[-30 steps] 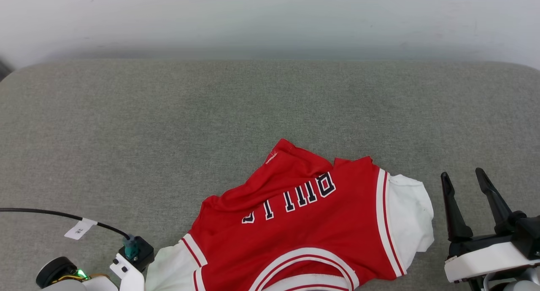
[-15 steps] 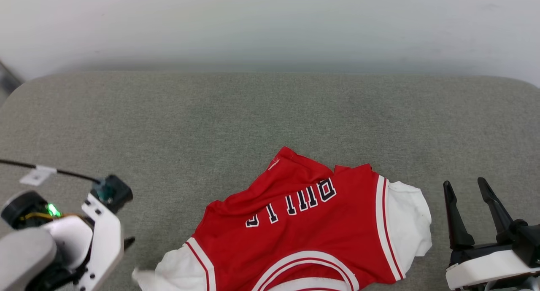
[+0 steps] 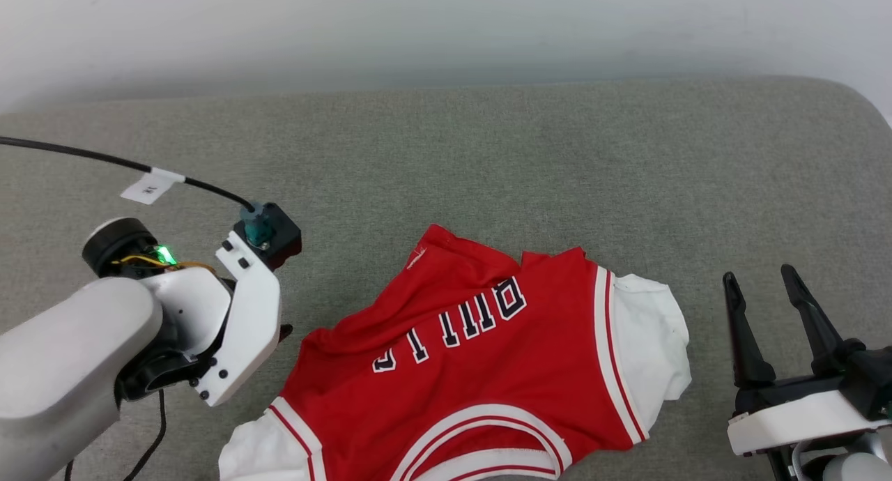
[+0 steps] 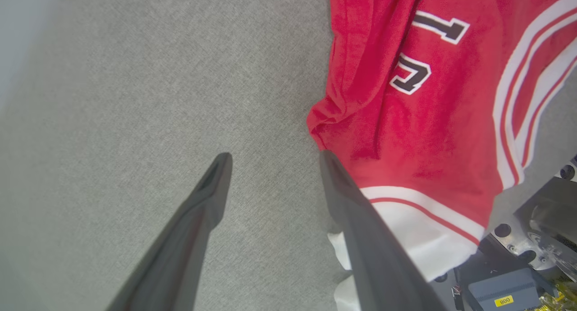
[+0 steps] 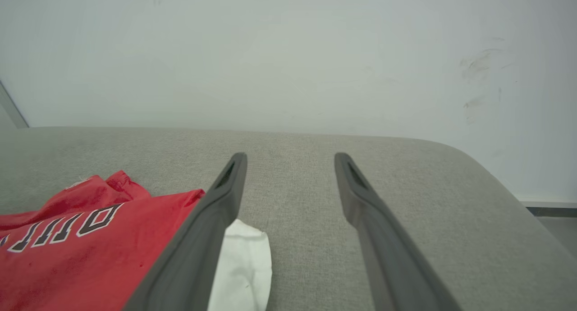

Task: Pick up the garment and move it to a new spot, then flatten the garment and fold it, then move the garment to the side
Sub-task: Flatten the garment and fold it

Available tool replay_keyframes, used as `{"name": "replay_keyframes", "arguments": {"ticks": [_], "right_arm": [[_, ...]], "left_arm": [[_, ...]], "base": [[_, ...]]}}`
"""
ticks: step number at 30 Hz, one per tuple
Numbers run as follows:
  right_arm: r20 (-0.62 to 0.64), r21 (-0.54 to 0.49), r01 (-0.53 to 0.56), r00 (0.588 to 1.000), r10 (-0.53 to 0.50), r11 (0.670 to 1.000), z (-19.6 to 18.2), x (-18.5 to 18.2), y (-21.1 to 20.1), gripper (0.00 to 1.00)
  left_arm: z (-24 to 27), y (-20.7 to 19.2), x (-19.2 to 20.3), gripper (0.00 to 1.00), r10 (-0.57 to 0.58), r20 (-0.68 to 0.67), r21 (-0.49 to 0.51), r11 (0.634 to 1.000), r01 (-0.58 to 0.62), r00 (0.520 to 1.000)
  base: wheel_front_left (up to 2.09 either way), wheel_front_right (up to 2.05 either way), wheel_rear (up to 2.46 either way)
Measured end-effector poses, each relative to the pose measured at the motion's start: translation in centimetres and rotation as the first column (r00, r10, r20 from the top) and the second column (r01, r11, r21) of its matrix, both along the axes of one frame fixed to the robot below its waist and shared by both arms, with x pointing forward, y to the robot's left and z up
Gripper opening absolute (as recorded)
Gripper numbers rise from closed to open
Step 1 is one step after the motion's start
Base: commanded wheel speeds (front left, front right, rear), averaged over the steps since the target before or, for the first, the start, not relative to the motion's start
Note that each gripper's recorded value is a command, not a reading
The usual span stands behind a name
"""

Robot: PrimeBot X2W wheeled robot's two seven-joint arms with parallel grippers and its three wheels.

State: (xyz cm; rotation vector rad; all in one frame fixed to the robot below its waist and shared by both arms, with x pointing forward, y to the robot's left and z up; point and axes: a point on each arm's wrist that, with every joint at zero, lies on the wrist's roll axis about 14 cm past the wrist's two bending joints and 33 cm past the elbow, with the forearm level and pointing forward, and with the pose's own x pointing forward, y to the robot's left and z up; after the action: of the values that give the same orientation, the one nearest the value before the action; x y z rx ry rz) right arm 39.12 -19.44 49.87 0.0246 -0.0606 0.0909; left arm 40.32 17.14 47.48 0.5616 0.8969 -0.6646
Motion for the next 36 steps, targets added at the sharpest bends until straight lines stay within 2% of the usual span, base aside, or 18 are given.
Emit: {"name": "replay_keyframes", "arguments": {"ticks": [9,14,16,20,21,22,25,29,32,36], "right_arm": [[-0.018,-0.012,0.031,0.999,-0.032,0.999,-0.7,0.8,-1.1,1.00],[-0.031,-0.012,0.046,0.998,-0.046,0.999,-1.3,1.4,-1.5,1.00],[-0.039,-0.017,0.051,0.998,-0.052,0.999,-1.6,1.5,-1.6,1.00],[-0.053,-0.022,0.072,0.996,-0.073,0.997,-2.2,1.8,-2.3,1.00],[-0.056,-0.022,0.075,0.996,-0.076,0.997,-2.3,1.9,-2.4,1.00],[-0.058,-0.022,0.080,0.995,-0.081,0.997,-2.4,2.0,-2.5,1.00],[-0.066,-0.023,0.084,0.994,-0.085,0.996,-2.7,2.0,-2.6,1.00],[-0.060,-0.018,0.078,0.995,-0.079,0.997,-2.5,2.1,-2.3,1.00],[-0.051,-0.016,0.071,0.996,-0.072,0.997,-2.2,2.1,-2.0,1.00],[-0.046,-0.015,0.069,0.997,-0.069,0.998,-2.0,2.0,-2.0,1.00]], "left_arm": [[-5.5,-3.0,-1.1,1.00,-0.061,-0.263,0.038,0.997,0.074,0.963],[-8.0,-3.3,-0.7,1.00,-0.083,-0.319,0.105,0.987,0.122,0.944],[-8.9,-3.2,-0.7,1.00,-0.109,-0.331,0.160,0.973,0.169,0.937],[-9.9,-3.4,-0.7,1.00,-0.138,-0.354,0.187,0.959,0.215,0.925],[-10.2,-3.5,-0.7,0.46,-0.148,-0.357,0.188,0.956,0.227,0.922],[-10.3,-3.7,-0.7,0.00,-0.158,-0.357,0.188,0.953,0.236,0.921],[-10.3,-3.6,-0.6,0.00,-0.183,-0.337,0.211,0.941,0.264,0.924],[-9.5,-3.8,-0.4,0.00,-0.185,-0.305,0.166,0.956,0.243,0.934],[-7.4,-3.5,2.0,0.00,-0.170,-0.213,0.153,0.967,0.204,0.962],[-4.5,-1.8,5.9,0.00,-0.132,-0.086,0.191,0.971,0.146,0.988]], "base": [[0.00,0.00,0.00],[0.00,0.00,0.00],[0.00,0.00,0.00],[0.00,0.00,0.00],[0.00,0.00,0.00],[0.00,0.00,0.00],[0.00,0.00,0.00],[0.00,0.00,0.00],[0.00,0.00,0.00],[0.00,0.00,0.00]]}}
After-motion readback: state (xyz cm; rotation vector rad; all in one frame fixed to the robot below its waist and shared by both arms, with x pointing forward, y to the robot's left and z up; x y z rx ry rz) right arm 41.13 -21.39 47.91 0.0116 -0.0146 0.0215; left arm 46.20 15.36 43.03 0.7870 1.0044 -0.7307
